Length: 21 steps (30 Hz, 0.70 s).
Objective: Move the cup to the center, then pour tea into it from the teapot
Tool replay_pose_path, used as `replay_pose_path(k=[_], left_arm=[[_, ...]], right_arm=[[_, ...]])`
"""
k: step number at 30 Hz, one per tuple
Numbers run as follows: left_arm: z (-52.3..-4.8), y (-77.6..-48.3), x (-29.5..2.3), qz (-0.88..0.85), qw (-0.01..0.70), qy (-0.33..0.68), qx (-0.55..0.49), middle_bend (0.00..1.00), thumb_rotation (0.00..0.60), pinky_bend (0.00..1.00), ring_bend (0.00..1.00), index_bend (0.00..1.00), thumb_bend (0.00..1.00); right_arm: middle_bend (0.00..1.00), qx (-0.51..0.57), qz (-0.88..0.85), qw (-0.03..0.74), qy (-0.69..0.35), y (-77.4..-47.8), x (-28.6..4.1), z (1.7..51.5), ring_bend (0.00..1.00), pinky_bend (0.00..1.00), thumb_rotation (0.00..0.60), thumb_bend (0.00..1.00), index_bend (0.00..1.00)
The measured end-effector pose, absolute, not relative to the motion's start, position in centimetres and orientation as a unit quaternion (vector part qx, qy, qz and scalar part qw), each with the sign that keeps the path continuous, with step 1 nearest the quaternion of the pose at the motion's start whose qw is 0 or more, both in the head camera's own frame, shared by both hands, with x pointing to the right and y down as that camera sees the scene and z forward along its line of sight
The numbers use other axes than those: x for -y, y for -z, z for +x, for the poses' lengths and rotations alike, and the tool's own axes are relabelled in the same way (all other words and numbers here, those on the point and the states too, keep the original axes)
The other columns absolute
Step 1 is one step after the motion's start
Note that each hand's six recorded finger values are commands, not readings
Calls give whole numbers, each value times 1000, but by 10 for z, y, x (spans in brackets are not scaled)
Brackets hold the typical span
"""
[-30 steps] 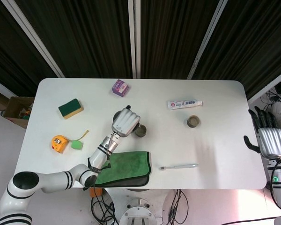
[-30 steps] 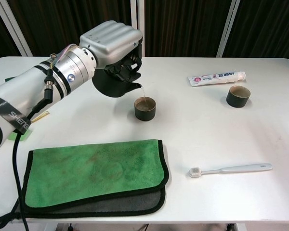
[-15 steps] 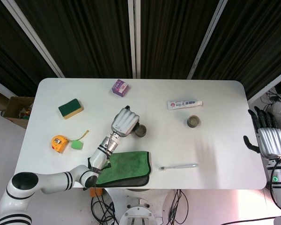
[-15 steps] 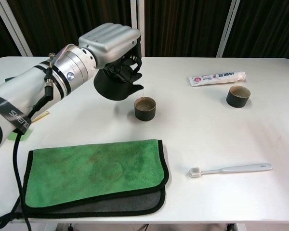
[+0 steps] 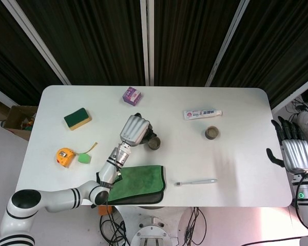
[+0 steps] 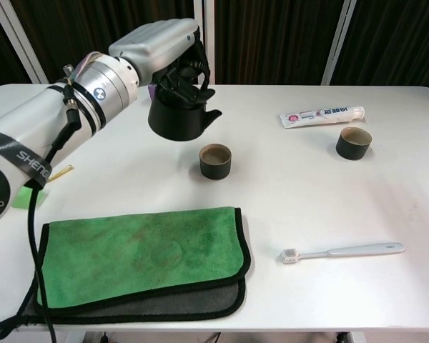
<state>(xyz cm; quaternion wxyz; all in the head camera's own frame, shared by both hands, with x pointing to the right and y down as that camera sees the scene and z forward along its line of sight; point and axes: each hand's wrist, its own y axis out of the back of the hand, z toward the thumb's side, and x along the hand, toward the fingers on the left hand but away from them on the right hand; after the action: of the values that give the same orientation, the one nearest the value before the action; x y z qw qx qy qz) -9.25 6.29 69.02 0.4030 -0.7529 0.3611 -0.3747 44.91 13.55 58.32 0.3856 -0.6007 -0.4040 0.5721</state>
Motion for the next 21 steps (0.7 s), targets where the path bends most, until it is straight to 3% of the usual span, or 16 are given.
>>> replay_pose_path(k=[9, 21], left_arm=[[-117, -673, -51, -770, 316, 345, -433, 1000, 600, 459, 1000, 1000, 347], [-178, -701, -63, -757, 273, 374, -461, 1000, 600, 452, 1000, 1000, 347]], right_arm=[[0, 397, -605, 385, -572, -587, -135, 444, 0, 0, 600, 330, 0], [0, 392, -603, 388, -576, -586, -136, 441, 0, 0, 600, 329, 0]])
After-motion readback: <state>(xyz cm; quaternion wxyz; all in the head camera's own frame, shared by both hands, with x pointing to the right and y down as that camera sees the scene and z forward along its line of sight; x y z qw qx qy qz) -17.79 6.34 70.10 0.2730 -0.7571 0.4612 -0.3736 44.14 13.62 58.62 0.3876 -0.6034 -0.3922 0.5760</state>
